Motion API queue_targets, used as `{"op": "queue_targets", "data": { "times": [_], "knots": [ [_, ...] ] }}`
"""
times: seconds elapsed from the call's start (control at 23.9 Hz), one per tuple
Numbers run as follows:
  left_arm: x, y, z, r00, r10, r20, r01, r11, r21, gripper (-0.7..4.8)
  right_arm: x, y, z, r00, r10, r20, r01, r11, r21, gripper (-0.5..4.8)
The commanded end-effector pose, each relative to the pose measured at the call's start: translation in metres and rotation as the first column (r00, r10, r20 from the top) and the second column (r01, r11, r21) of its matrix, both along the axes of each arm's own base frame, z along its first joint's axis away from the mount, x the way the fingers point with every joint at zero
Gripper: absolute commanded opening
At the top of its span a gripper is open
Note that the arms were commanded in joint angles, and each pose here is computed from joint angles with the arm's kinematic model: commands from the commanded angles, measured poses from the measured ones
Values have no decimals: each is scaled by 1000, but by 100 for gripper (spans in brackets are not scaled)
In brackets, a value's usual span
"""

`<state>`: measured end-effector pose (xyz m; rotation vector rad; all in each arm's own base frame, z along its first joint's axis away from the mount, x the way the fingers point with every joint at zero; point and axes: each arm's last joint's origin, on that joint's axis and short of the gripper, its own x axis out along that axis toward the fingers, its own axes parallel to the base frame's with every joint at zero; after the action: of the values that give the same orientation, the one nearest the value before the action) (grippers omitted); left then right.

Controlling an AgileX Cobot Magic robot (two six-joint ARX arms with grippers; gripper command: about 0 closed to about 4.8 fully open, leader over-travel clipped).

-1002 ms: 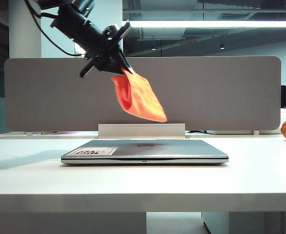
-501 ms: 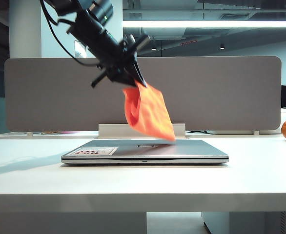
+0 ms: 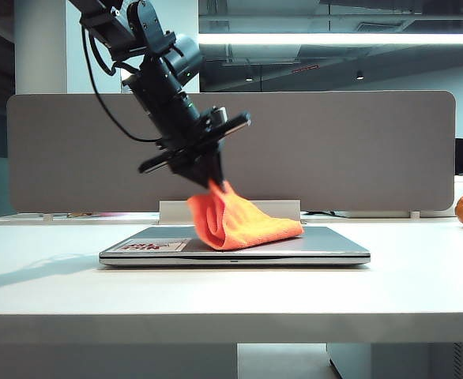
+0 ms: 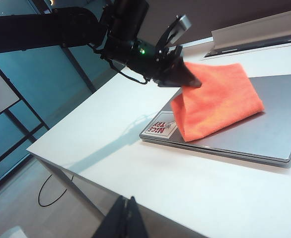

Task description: Pick up the orange rag and put it over the laptop.

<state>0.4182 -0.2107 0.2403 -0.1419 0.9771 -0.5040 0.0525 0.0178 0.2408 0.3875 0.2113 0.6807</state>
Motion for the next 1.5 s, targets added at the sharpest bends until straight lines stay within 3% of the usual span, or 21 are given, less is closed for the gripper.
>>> {"op": "queue_targets", "data": {
  "times": [0.04, 0.33, 0.42, 0.5, 0.63, 0.88, 1.0, 1.21, 1.34, 1.38, 1.5],
  "knots": [
    [1, 4, 1, 998, 17, 54, -23, 993, 112, -6, -1, 0, 3, 1000, 1, 26, -1, 1000, -4, -5],
    [2, 5, -4, 998, 7, 65, -18, 984, 176, 6, -1, 0, 3, 1000, 1, 26, -1, 1000, -4, -5],
    [2, 5, -6, 998, 9, 62, -21, 983, 182, 81, -1, 0, 3, 1000, 0, 26, 0, 1000, -4, -5],
    [2, 6, -6, 998, 17, 64, -29, 981, 193, 229, -1, 0, 3, 1000, 1, 25, -1, 1000, -4, -5],
    [2, 6, -6, 997, 25, 68, -38, 978, 204, 301, -1, 0, 3, 1000, 0, 26, 0, 1000, -4, -5],
    [-2, 14, 3, 998, 19, 53, -31, 973, 230, 312, -1, 0, 3, 1000, 0, 25, 0, 1000, -4, -5],
    [-7, 24, 22, 994, 26, 106, -55, 956, 287, 312, -1, 0, 3, 1000, 0, 25, 0, 1000, -4, -5],
    [-22, 45, 57, 990, 49, 134, -87, 953, 291, 285, -1, 0, 3, 1000, 0, 24, 0, 1000, -4, -5],
    [-33, 60, 76, 989, 72, 133, -109, 950, 294, 165, -1, 0, 3, 1000, 0, 23, 0, 1000, -4, -5],
    [-37, 70, 85, 986, 91, 136, -128, 947, 293, 99, -1, 0, 3, 1000, -2, 23, 2, 1000, -4, -5],
    [-50, 79, 102, 984, 98, 150, -139, 945, 297, -8, 0, -1, 3, 999, -25, 24, 25, 1000, -6, -5]
  ]
}}
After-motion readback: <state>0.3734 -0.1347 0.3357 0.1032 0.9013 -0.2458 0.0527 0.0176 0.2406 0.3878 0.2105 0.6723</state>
